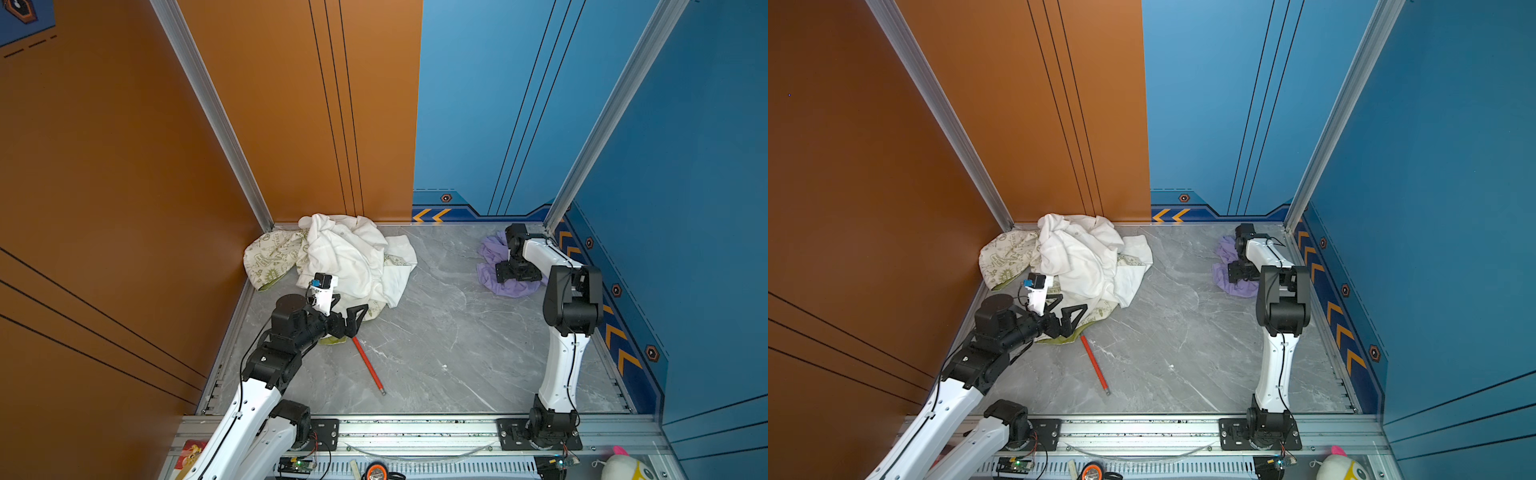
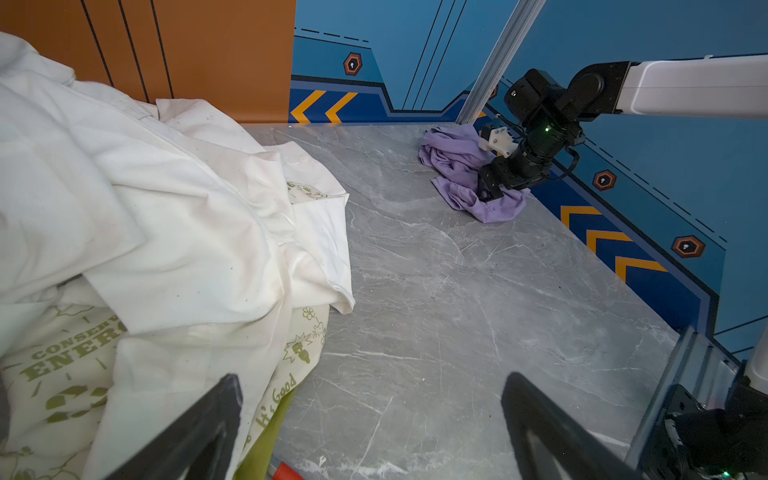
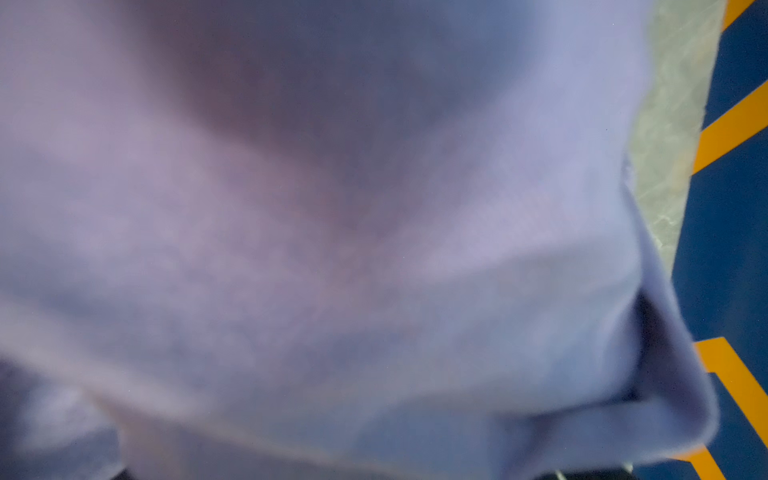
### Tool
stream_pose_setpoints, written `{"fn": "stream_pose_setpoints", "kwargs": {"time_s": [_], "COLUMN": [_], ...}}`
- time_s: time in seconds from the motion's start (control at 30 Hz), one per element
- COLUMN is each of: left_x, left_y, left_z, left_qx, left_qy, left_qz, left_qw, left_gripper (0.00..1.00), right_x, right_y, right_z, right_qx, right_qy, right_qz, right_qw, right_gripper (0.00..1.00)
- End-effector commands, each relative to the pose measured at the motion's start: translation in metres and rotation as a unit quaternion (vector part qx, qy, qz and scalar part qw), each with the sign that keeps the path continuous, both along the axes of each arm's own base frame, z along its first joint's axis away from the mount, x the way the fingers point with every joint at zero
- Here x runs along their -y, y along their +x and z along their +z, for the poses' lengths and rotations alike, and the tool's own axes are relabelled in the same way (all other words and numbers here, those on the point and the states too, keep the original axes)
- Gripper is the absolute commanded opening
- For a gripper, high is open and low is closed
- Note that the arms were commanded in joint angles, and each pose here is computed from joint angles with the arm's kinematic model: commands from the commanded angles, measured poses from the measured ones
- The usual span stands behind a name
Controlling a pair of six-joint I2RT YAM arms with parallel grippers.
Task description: Pick out a specific cloth from the pile
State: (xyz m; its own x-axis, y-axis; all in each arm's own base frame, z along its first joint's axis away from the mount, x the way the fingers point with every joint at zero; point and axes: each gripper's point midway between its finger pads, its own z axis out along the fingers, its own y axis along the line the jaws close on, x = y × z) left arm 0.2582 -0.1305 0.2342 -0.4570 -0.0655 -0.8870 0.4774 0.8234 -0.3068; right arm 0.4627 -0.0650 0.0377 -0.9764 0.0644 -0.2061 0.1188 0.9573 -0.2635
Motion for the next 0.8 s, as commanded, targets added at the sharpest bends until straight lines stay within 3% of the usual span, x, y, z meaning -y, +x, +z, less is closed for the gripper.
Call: {"fn": "stream_pose_setpoints", "kwargs": {"time_s": [0.0,0.2,0.43,0.6,0.77], "left_x": [-0.010,-0.036,-0.076,-0.106,-0.135], "left_y": [0.004,0.017,0.036,0.047,0.058], "left_z": [-0.002,-0.007,-0.005,-0.009,-0.020], "left_qx": [0.007,0.014,0.039,0.044,0.056], "left_qy": [0.008,0.041,0.078,0.089,0.082], "left_qz": [0.027,0.104,0.213,0.284,0.341], "left_qw": [1.000,0.994,0.973,0.954,0.935], "left_gripper": [0.98,0.98,0.98,0.98,0.98], "right_x": [0.009,-0.012,-0.034,-0.051,-0.056], "right_y": [-0.010,-0.008,-0.005,-0.012,-0.031], "right_z": [-0.005,0.018,0.105,0.172,0.210], "right_qx": [-0.025,0.005,0.116,0.221,0.330], "right_qy": [-0.010,0.050,0.102,0.147,0.158], "right_qz": [-0.022,-0.005,0.007,0.031,0.046], "right_qw": [0.999,0.999,0.988,0.964,0.930], "right_gripper": [0.95,0.98,1.00,1.00,1.00]}}
